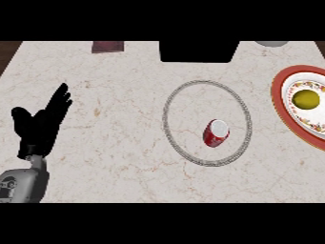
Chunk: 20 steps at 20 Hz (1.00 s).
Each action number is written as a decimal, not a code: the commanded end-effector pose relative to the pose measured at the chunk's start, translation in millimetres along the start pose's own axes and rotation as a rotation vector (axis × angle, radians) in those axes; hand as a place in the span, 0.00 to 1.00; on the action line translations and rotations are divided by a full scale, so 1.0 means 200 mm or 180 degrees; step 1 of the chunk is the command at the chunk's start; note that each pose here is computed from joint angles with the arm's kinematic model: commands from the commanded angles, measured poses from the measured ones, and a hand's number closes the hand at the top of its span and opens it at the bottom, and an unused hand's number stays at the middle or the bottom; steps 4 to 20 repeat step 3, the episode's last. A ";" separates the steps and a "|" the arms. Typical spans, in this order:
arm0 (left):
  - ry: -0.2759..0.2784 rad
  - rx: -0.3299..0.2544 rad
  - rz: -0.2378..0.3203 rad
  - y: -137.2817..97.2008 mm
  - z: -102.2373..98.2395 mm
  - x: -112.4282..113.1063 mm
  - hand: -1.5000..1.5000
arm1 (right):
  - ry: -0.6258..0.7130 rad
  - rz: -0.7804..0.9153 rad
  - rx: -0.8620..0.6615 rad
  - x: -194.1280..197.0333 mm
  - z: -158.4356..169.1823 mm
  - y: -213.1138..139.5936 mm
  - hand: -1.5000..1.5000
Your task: Pick the lemon from the placemat and place it in the plate
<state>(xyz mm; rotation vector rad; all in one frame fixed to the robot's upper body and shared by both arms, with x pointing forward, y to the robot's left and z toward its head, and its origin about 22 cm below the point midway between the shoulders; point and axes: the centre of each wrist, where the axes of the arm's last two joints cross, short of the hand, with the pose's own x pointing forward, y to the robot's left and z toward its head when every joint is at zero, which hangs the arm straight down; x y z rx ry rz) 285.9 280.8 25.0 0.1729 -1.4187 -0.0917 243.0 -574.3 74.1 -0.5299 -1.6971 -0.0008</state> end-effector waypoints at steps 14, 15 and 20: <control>0.0013 -0.0076 0.0044 0.02 0.00 0.02 0.50 | 0.0118 0.0103 -0.0016 -0.04 0.10 -0.08 0.00; 0.0013 -0.0076 0.0044 0.02 0.00 0.02 0.50 | 0.0118 0.0103 -0.0016 -0.04 0.10 -0.08 0.00; 0.0013 -0.0076 0.0044 0.02 0.00 0.02 0.50 | 0.0118 0.0103 -0.0016 -0.04 0.10 -0.08 0.00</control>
